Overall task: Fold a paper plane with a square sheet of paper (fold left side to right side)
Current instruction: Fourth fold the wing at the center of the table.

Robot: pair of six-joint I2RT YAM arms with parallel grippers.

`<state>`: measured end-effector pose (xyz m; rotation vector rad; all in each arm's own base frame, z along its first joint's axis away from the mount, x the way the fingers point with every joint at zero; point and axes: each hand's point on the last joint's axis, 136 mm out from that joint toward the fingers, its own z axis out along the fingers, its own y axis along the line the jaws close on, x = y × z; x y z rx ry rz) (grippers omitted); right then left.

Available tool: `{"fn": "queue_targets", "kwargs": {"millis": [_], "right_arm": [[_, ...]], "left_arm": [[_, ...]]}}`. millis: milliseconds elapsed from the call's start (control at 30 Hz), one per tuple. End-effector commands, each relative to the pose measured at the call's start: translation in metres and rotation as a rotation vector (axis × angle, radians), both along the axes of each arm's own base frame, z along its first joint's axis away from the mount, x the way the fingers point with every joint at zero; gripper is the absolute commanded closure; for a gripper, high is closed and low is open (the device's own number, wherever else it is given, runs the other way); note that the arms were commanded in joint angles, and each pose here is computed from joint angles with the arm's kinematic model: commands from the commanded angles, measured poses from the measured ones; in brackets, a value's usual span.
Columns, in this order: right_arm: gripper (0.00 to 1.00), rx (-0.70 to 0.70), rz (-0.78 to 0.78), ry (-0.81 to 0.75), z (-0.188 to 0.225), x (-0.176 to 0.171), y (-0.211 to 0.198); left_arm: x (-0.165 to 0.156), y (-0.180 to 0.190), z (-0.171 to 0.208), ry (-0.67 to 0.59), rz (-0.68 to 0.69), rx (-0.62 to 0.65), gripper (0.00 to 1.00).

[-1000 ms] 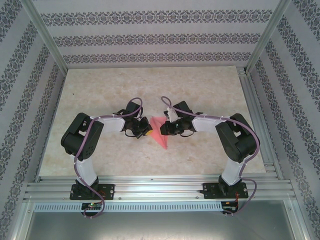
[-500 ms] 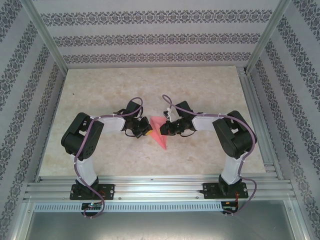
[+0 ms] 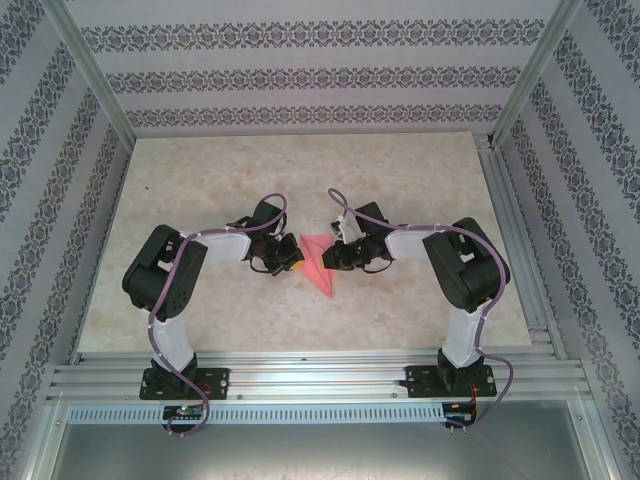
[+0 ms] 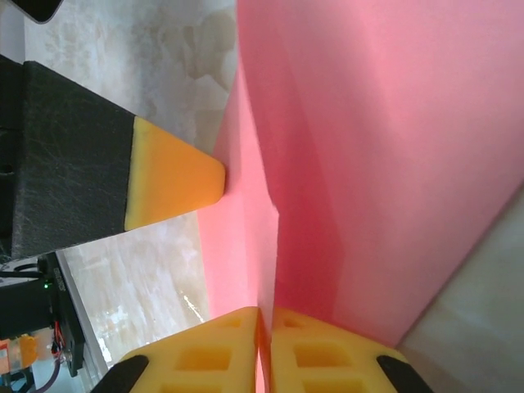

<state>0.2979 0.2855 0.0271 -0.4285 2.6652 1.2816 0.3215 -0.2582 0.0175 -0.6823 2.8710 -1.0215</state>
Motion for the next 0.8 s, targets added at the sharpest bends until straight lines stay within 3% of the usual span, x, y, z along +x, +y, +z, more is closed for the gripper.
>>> {"fn": "queue_targets", "kwargs": {"millis": [0, 367, 767], "right_arm": [[0.88, 0.004, 0.006, 0.007, -0.006, 0.001, -0.005], [0.82, -0.028, -0.007, -0.001, -0.008, 0.005, -0.015], [0.77, 0.054, -0.006, -0.024, 0.019, 0.006, -0.006]], "left_arm": [[-0.023, 0.036, -0.042, 0.104, 0.033, 0.181, 1.00], [-0.024, 0.039, -0.044, 0.106, 0.033, 0.192, 1.00], [-0.023, 0.039, -0.045, 0.106, 0.026, 0.194, 1.00]]}}
